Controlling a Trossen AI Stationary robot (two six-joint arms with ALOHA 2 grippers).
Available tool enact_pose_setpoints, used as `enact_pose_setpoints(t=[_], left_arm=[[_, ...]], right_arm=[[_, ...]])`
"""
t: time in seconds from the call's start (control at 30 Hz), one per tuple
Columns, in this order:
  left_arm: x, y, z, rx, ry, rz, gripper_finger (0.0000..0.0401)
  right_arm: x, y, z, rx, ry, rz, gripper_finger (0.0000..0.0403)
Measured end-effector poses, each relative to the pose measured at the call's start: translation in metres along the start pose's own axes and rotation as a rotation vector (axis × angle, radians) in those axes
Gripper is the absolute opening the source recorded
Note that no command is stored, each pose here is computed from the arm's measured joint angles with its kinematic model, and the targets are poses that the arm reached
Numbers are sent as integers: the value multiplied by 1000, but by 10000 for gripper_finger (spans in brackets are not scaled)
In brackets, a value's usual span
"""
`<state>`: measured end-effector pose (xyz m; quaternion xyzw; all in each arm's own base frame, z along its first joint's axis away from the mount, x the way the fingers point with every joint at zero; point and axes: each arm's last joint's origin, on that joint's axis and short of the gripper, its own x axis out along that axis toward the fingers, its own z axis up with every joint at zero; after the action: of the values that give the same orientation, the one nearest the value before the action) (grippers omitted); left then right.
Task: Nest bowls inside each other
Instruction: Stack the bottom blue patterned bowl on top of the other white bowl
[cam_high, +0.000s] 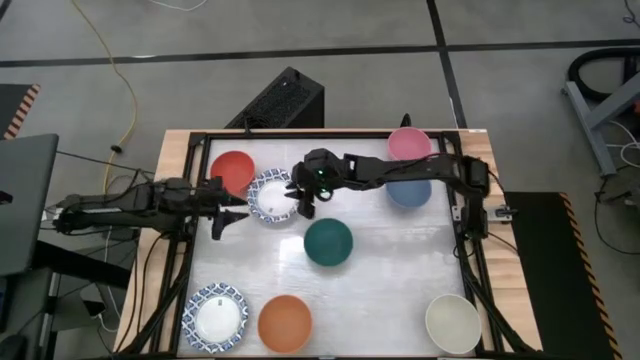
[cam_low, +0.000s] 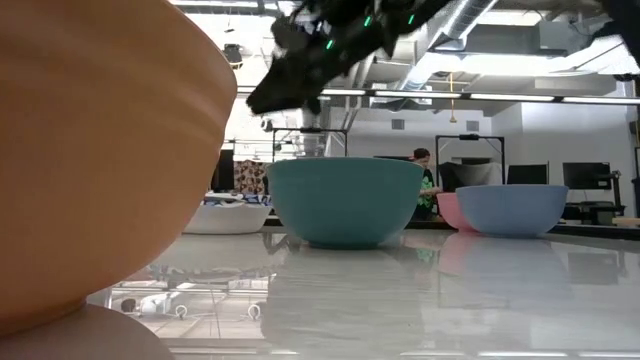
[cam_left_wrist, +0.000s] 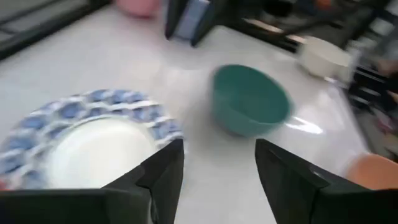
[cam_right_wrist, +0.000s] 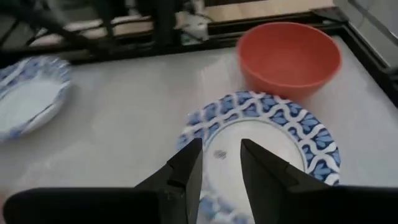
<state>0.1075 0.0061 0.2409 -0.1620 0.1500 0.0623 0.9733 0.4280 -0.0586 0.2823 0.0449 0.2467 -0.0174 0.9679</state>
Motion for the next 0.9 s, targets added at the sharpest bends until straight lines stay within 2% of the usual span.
enact_pose_setpoints(t=[0.13, 0.23, 0.33, 0.43, 0.67, 0.77, 0.9], left_arm=[[1, -14, 12, 42, 77, -165, 176], [4, -26, 17, 62, 138, -303, 174], [8, -38, 19, 57, 201, -389, 174], [15, -49, 16, 27, 289, -414, 174], [23, -82, 3, -31, 624, -420, 174], [24, -100, 0, -33, 685, -431, 174], [23, -120, -13, -23, 743, -402, 174]], right_arm=[[-31, 21, 8, -103, 60, 27, 130], [-57, 37, 12, -132, 109, 56, 130], [-79, 54, 13, -152, 153, 94, 130], [-94, 74, 10, -146, 197, 138, 130], [-118, 124, 2, -156, 256, 250, 130], [-121, 142, -2, -159, 268, 281, 130], [-124, 159, -9, -185, 280, 233, 130]])
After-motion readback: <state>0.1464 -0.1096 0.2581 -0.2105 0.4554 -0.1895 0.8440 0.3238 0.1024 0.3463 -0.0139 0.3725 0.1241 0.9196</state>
